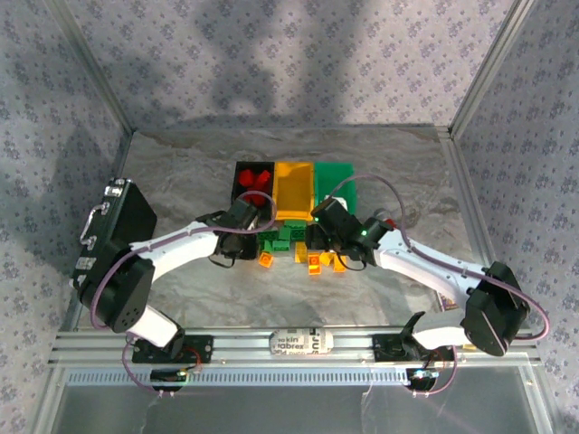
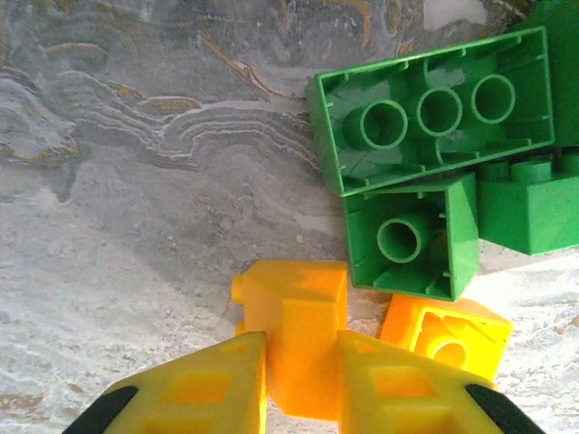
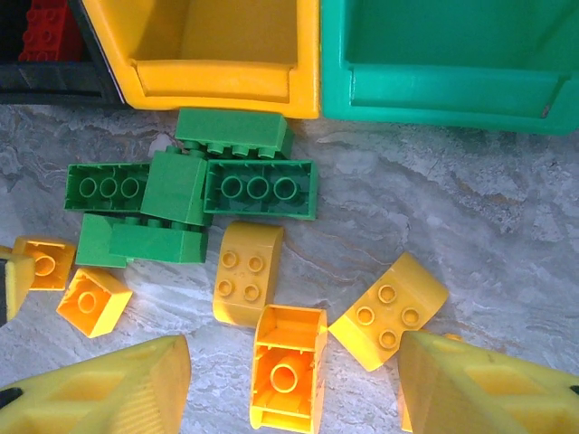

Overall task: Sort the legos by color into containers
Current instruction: Pick up the lego from the center of the table, then place the lego in the container.

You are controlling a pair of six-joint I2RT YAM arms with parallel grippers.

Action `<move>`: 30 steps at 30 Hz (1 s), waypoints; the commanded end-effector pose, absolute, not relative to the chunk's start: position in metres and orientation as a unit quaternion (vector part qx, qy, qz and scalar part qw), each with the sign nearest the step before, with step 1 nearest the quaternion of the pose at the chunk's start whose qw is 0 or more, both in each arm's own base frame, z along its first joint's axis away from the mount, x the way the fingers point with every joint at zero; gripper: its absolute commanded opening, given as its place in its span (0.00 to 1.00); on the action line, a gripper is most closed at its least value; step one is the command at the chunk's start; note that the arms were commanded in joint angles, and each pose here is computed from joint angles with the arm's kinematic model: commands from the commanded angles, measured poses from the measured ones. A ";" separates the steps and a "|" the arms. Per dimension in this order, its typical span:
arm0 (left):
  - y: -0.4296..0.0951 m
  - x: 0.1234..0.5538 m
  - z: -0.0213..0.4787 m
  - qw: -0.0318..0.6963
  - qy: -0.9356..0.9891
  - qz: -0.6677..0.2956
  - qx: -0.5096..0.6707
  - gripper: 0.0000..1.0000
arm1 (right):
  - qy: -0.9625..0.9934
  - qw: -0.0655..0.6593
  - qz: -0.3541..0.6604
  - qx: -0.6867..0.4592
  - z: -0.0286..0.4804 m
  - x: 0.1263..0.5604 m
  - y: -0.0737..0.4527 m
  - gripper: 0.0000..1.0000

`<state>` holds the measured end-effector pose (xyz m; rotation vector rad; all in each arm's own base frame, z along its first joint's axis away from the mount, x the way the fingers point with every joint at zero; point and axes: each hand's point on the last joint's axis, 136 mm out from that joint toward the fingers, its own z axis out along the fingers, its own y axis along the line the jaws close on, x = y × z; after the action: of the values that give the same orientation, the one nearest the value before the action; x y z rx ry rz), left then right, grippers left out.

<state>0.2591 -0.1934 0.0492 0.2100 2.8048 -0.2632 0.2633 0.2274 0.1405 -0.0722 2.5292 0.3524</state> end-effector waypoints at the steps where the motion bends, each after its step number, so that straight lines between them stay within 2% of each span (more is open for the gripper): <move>1: -0.195 0.261 0.083 0.190 0.974 -0.096 0.078 0.24 | 0.946 0.303 0.119 -0.010 0.147 0.261 0.213 0.64; 6: -0.207 0.276 0.131 0.245 0.957 -0.129 0.083 0.24 | 0.946 0.303 0.116 0.002 0.143 0.258 0.203 0.63; 12: -0.236 0.306 0.163 0.276 0.943 -0.157 0.099 0.23 | 0.945 0.305 0.120 0.014 0.143 0.253 0.194 0.63; 22: -0.288 0.370 0.179 0.293 0.933 -0.165 0.126 0.22 | 0.940 0.317 0.123 0.029 0.151 0.240 0.175 0.62; 24: -0.292 0.384 0.174 0.294 0.933 -0.163 0.125 0.31 | 0.938 0.320 0.127 0.033 0.153 0.237 0.171 0.62; 25: -0.295 0.390 0.171 0.298 0.931 -0.164 0.131 0.41 | 0.937 0.323 0.129 0.036 0.153 0.236 0.169 0.62; 26: -0.300 0.393 0.169 0.305 0.927 -0.167 0.139 0.62 | 0.936 0.325 0.132 0.039 0.154 0.235 0.167 0.62; 27: -0.300 0.395 0.167 0.307 0.927 -0.164 0.140 0.74 | 0.935 0.327 0.135 0.041 0.156 0.234 0.166 0.62; 28: -0.298 0.396 0.165 0.307 0.928 -0.159 0.136 0.78 | 0.934 0.328 0.136 0.043 0.156 0.233 0.164 0.62; 30: -0.295 0.390 0.163 0.309 0.929 -0.156 0.135 0.79 | 0.933 0.330 0.139 0.045 0.157 0.230 0.161 0.62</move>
<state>0.3856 -0.2959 0.1535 0.3403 2.5021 -0.4182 0.2352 0.1743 0.1615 0.0744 2.4323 0.4018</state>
